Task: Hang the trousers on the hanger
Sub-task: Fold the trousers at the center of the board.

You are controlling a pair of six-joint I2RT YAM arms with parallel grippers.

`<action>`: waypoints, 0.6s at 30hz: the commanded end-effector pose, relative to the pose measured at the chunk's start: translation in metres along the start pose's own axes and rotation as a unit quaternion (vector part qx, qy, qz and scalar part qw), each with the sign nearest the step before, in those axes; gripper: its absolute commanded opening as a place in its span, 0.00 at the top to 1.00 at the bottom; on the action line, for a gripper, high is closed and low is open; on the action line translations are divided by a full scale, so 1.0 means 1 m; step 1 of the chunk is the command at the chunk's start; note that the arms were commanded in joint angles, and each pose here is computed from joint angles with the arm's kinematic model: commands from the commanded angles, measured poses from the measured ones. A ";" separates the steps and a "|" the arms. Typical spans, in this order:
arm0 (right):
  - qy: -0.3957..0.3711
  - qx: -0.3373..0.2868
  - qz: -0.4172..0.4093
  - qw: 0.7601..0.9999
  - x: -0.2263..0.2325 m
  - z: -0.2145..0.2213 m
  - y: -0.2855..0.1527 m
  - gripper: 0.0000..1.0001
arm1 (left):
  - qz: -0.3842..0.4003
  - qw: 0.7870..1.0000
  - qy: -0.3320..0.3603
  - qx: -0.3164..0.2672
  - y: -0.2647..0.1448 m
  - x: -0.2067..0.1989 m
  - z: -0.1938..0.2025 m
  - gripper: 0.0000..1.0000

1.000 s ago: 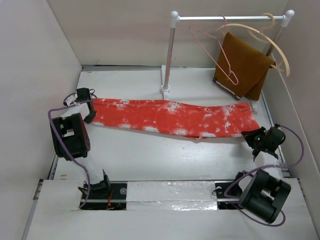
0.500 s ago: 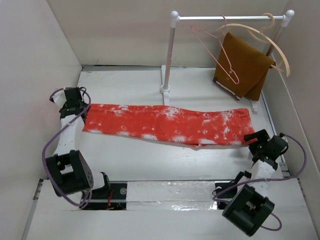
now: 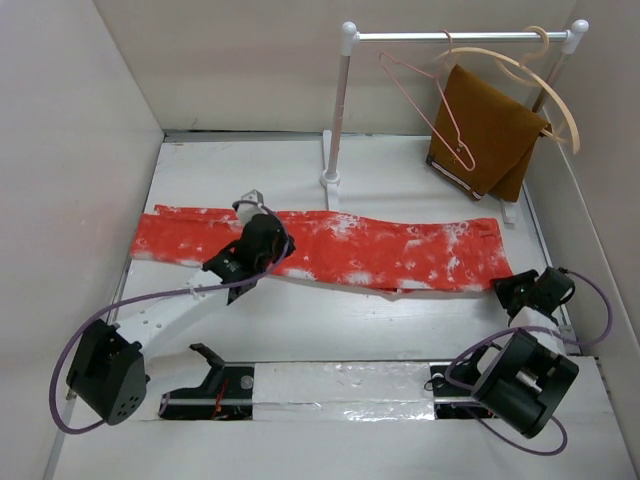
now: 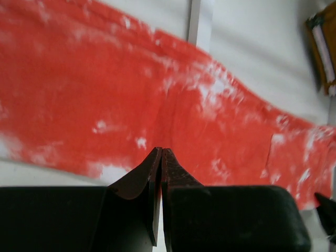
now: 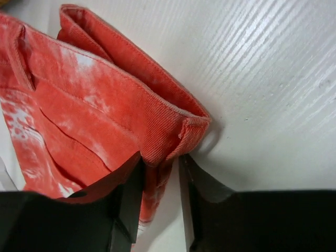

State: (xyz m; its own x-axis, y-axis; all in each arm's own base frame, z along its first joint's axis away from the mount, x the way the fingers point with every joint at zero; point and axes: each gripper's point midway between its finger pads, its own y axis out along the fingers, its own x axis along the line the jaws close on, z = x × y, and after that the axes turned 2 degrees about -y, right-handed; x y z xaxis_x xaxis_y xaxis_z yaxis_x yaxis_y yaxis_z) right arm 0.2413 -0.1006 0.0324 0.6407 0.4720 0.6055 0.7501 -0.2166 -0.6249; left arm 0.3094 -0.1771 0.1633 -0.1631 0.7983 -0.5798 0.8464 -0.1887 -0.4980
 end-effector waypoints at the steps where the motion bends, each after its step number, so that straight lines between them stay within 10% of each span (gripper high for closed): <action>1: -0.026 -0.044 -0.044 0.998 0.026 -0.032 -0.001 0.75 | 0.007 1.000 -0.004 -0.020 0.004 -0.003 0.018 1.00; 4: -0.082 -0.089 -0.077 0.990 0.050 -0.051 -0.021 1.00 | -0.003 1.000 0.023 -0.003 0.010 0.003 0.047 1.00; 9: -0.206 -0.098 -0.186 0.956 0.128 -0.046 -0.074 1.00 | -0.004 0.999 0.050 0.000 0.016 0.003 0.072 1.00; 18: -0.355 0.083 -0.313 0.877 0.195 0.085 -0.111 1.00 | -0.021 0.996 0.085 -0.005 0.029 0.006 0.086 1.00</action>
State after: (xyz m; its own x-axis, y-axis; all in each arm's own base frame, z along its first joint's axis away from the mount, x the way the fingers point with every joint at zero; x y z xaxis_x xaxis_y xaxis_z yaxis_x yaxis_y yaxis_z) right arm 0.2831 0.0531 0.1816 -0.1006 0.8860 0.4526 0.9078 0.2679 -0.3227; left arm 0.2784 -0.2270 0.0796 -0.1086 0.8936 -0.4355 0.8103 -0.1742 -0.5596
